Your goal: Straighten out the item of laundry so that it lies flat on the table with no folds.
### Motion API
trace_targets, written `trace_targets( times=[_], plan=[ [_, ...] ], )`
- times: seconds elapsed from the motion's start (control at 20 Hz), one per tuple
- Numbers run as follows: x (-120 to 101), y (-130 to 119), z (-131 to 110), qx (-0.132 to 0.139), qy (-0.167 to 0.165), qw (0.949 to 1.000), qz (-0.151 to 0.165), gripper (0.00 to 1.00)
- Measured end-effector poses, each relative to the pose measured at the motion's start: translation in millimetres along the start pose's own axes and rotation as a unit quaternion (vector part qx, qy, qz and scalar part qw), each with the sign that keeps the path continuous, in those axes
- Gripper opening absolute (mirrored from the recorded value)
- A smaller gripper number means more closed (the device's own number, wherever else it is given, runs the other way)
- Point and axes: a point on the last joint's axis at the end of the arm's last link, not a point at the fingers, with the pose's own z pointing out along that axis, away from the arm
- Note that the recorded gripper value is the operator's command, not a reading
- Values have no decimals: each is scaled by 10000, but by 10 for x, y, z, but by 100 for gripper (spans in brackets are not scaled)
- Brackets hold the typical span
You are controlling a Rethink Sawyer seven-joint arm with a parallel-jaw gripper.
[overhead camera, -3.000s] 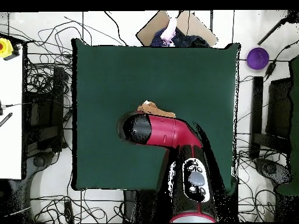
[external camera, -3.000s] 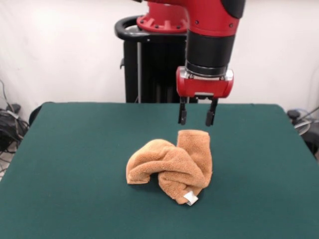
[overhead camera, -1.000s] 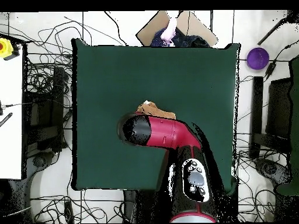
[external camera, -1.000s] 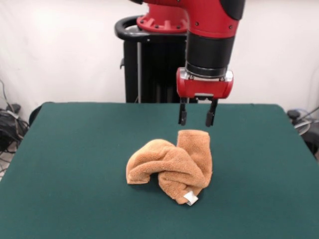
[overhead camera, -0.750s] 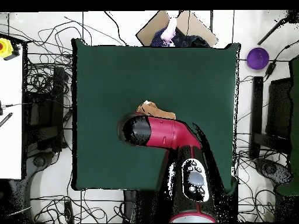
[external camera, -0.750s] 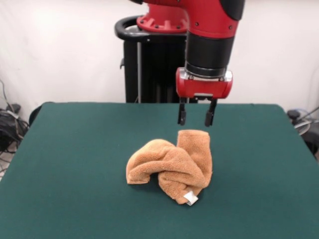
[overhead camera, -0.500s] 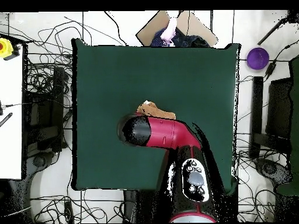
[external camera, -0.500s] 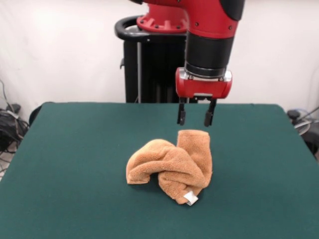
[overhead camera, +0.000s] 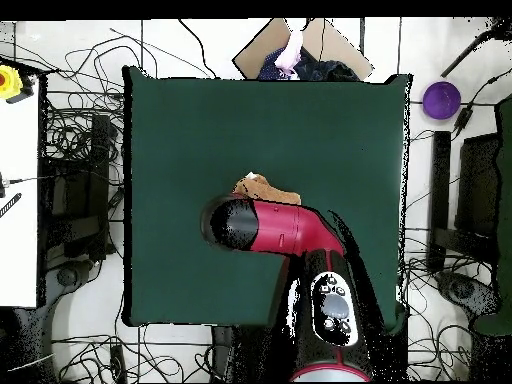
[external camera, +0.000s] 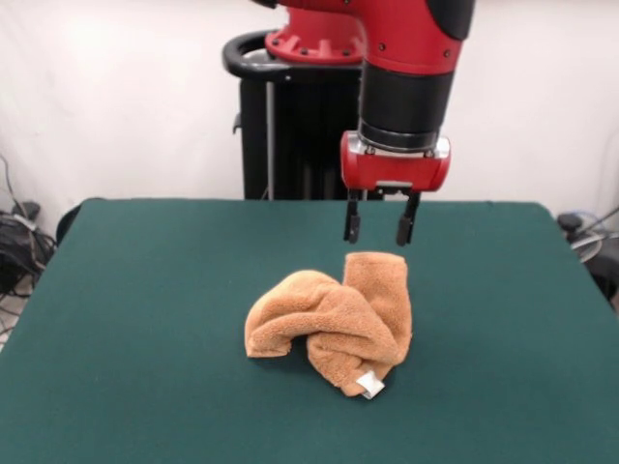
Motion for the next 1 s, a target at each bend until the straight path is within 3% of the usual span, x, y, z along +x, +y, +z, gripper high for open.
trace_targets(
  times=[0.45,1.0],
  plan=[
    [6,4,54,0,-19,10000,-2,100],
    [124,49,397,-45,105,9999,-13,100]
  ],
)
